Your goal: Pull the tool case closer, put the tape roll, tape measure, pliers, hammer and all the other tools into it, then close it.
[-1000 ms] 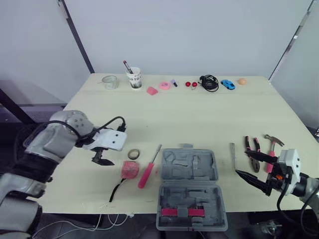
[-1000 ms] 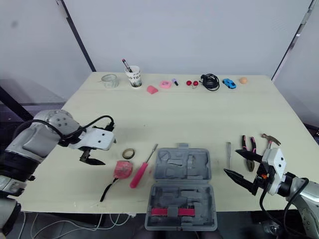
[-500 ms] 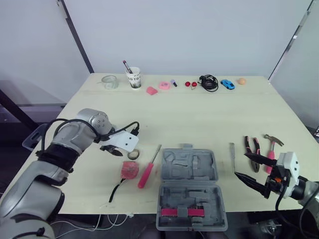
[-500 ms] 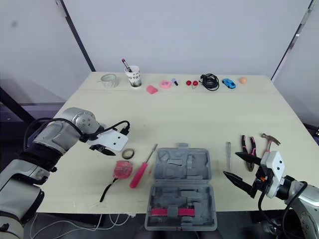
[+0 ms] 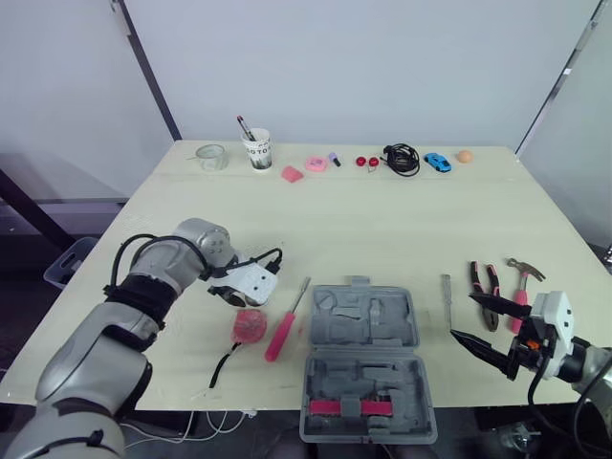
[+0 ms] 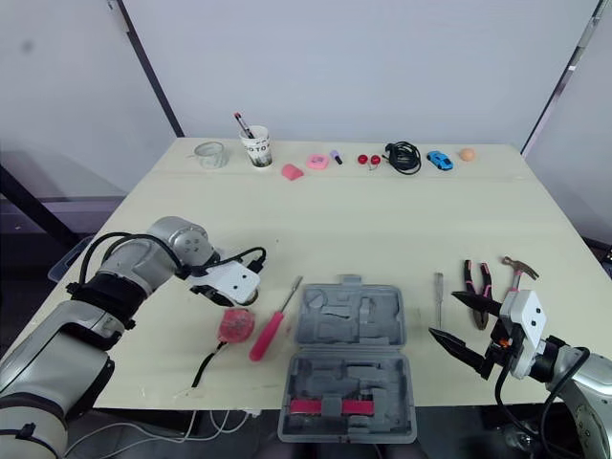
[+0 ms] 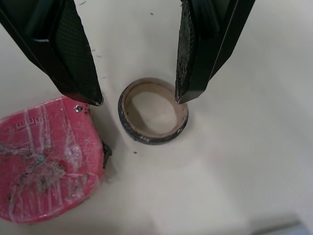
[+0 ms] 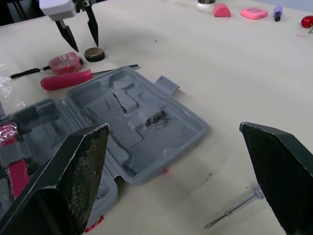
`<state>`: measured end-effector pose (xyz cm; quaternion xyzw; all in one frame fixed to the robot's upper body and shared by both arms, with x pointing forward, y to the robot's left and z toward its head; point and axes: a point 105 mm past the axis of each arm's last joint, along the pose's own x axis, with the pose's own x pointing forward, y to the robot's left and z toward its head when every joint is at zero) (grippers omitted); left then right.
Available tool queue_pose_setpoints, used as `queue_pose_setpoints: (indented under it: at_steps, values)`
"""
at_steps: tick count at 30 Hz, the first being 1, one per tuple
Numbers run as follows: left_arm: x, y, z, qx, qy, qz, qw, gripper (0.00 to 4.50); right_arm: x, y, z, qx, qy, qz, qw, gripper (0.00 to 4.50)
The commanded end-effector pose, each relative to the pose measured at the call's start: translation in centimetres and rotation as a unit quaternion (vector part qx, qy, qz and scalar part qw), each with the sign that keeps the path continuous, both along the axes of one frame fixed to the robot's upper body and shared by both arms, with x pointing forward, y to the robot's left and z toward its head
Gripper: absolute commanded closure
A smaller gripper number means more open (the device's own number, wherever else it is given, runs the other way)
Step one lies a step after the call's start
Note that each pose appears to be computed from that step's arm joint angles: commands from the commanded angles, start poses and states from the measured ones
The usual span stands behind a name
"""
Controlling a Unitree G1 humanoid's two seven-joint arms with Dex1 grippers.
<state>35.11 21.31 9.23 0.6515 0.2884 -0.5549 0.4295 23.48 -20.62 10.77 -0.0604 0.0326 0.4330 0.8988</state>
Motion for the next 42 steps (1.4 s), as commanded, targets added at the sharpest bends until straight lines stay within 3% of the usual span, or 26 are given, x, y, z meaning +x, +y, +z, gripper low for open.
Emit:
queue_pose_setpoints:
  at_steps: [1,24,27,28,29,42]
  values:
    - [0.7,-0.2,0.9,0.011,-0.020,-0.015,1.000,1.97,-0.2,0.2,1.0,-0.001,-0.025,0.012,1.000,0.00]
    - [0.2,-1.4,-0.4,0.011,0.001,-0.030,1.000,1.97,-0.7,0.3,0.8,-0.003,-0.024,0.003,1.000,0.00]
    - [0.2,-1.2,-0.4,0.014,0.003,-0.028,0.999,3.36,-0.7,0.4,0.8,-0.002,-0.024,0.002,1.000,0.00]
    - [0.2,-1.2,-0.4,0.014,0.001,-0.028,1.000,3.36,-0.7,0.4,0.8,-0.002,-0.024,0.002,1.000,0.00]
    - [0.3,-1.1,-0.4,0.016,-0.001,-0.025,1.000,4.01,-0.6,0.4,0.8,-0.002,-0.025,0.001,1.000,0.00]
    - [0.5,-0.7,-1.1,0.020,-0.001,-0.017,1.000,4.01,-0.4,0.5,1.0,-0.003,-0.029,0.001,1.000,0.00]
